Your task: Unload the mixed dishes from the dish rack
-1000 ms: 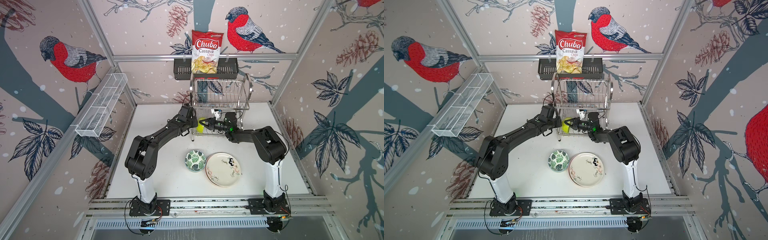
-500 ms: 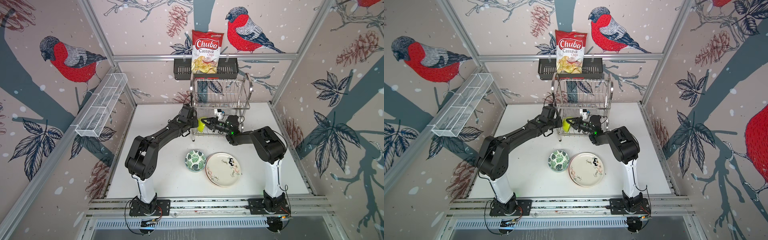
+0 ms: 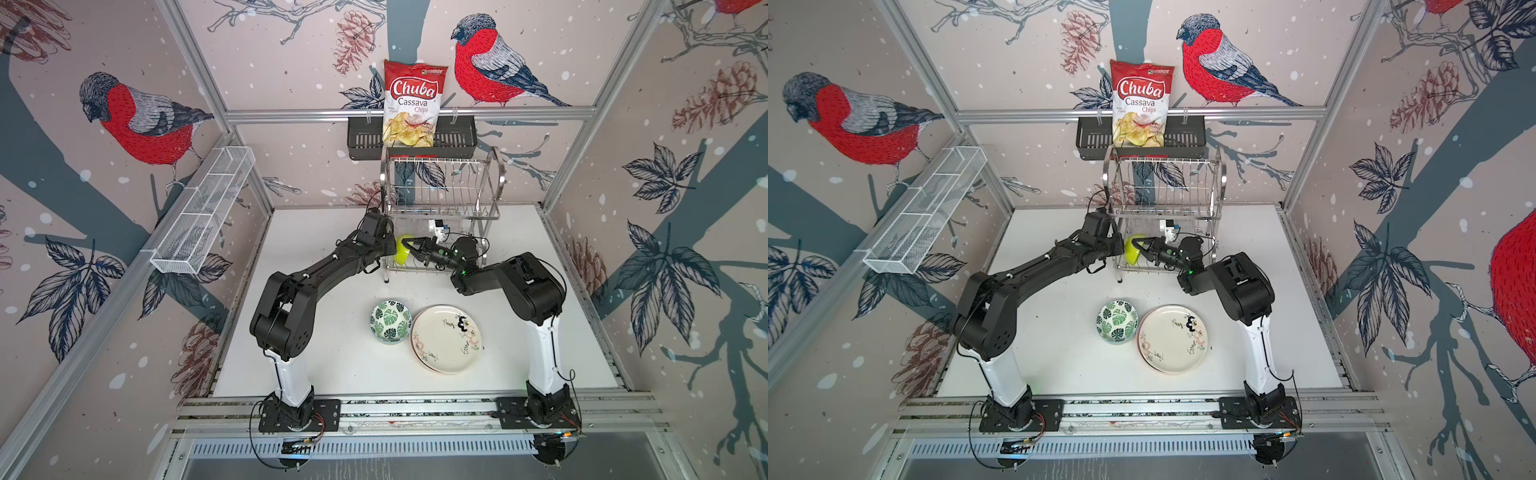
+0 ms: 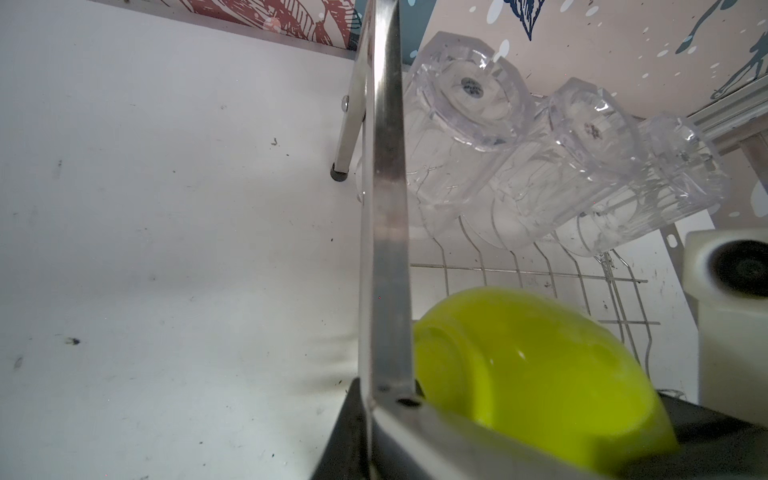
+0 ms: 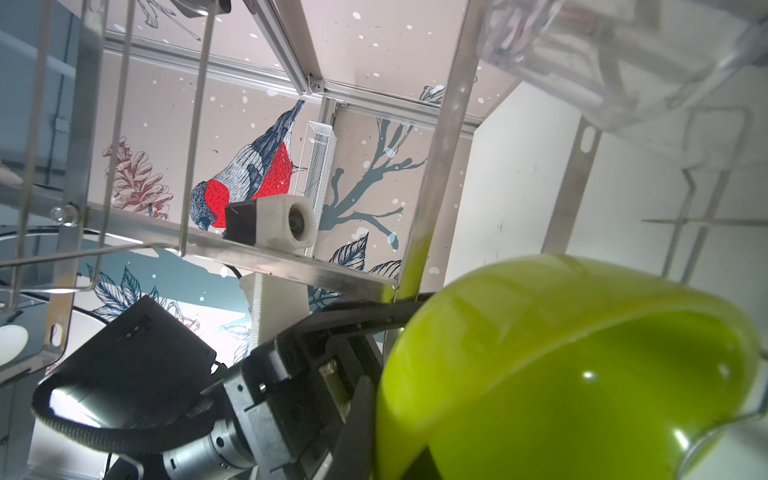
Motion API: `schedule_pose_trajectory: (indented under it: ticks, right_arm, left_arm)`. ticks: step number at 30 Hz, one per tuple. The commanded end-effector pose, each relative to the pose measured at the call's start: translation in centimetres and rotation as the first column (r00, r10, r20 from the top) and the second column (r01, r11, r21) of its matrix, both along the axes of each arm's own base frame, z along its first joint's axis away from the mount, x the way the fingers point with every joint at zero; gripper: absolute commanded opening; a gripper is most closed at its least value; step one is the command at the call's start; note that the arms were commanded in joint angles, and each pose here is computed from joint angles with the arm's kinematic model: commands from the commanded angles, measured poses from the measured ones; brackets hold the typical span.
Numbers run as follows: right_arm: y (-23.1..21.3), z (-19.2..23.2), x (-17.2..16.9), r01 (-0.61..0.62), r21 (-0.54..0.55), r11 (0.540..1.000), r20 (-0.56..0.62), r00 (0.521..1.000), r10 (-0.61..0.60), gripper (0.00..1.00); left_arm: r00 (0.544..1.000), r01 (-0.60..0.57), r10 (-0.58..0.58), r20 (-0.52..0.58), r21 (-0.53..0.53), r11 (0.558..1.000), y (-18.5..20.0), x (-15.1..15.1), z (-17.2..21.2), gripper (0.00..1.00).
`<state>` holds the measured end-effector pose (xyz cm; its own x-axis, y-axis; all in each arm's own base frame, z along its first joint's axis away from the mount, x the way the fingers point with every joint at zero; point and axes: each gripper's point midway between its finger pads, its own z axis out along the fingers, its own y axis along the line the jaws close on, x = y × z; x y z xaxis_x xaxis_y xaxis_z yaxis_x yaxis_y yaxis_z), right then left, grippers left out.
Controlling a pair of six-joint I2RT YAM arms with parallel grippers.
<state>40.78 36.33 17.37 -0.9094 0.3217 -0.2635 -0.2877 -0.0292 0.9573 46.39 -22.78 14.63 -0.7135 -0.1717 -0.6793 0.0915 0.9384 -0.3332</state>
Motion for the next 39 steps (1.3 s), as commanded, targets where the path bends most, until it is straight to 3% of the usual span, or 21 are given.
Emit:
schedule_pose_trajectory:
  ticks: [1,6,9,12,19,23,26,31,34,39]
  right_arm:
    - [0.1,3.0,-1.7,-0.047,0.056,0.997,0.167,0.985,0.037,0.00]
    - [0.5,0.9,-1.6,-0.033,-0.034,0.999,0.151,0.988,0.038,0.00]
    - [0.3,-0.3,-1.2,-0.001,-0.082,0.997,0.138,0.990,0.013,0.00]
    - [0.2,-1.5,-1.0,0.014,-0.130,0.991,0.128,0.992,0.003,0.00]
    - [0.1,-2.8,-1.2,0.016,-0.147,0.989,0.102,0.995,-0.001,0.00]
    - [0.2,-3.2,-1.3,0.013,-0.150,0.989,0.094,0.996,0.001,0.00]
    - [0.2,-3.3,-1.3,0.013,-0.149,0.989,0.090,0.996,0.001,0.00]
    - [0.2,-3.4,-1.3,0.010,-0.150,0.989,0.089,0.996,0.003,0.00]
    - [0.2,-3.4,-1.2,0.010,-0.150,0.989,0.089,0.996,0.003,0.00]
    - [0.6,-3.0,-1.3,0.001,-0.145,0.989,0.097,0.995,0.013,0.00]
  left_arm:
    - [0.982,-0.159,0.158,0.101,0.004,0.987,2.6,1.9,2.2,0.23]
    - [0.977,-0.155,0.157,0.142,-0.028,0.988,2.5,1.9,4.4,0.30]
    - [0.973,-0.152,0.158,0.166,-0.045,0.987,2.5,1.8,5.7,0.41]
    - [0.968,-0.156,0.165,0.187,-0.063,0.986,2.6,1.7,6.8,0.43]
    - [0.955,-0.158,0.174,0.239,-0.088,0.984,2.9,1.6,8.1,0.54]
    - [0.951,-0.153,0.175,0.254,-0.106,0.983,2.8,1.7,8.5,0.54]
    - [0.950,-0.148,0.174,0.260,-0.116,0.982,2.6,1.8,8.7,0.43]
    - [0.945,-0.153,0.183,0.270,-0.130,0.980,2.6,1.8,9.1,0.13]
    - [0.945,-0.153,0.185,0.269,-0.135,0.979,2.6,1.7,9.1,0.00]
    - [0.944,-0.154,0.187,0.272,-0.138,0.978,2.6,1.5,9.1,0.00]
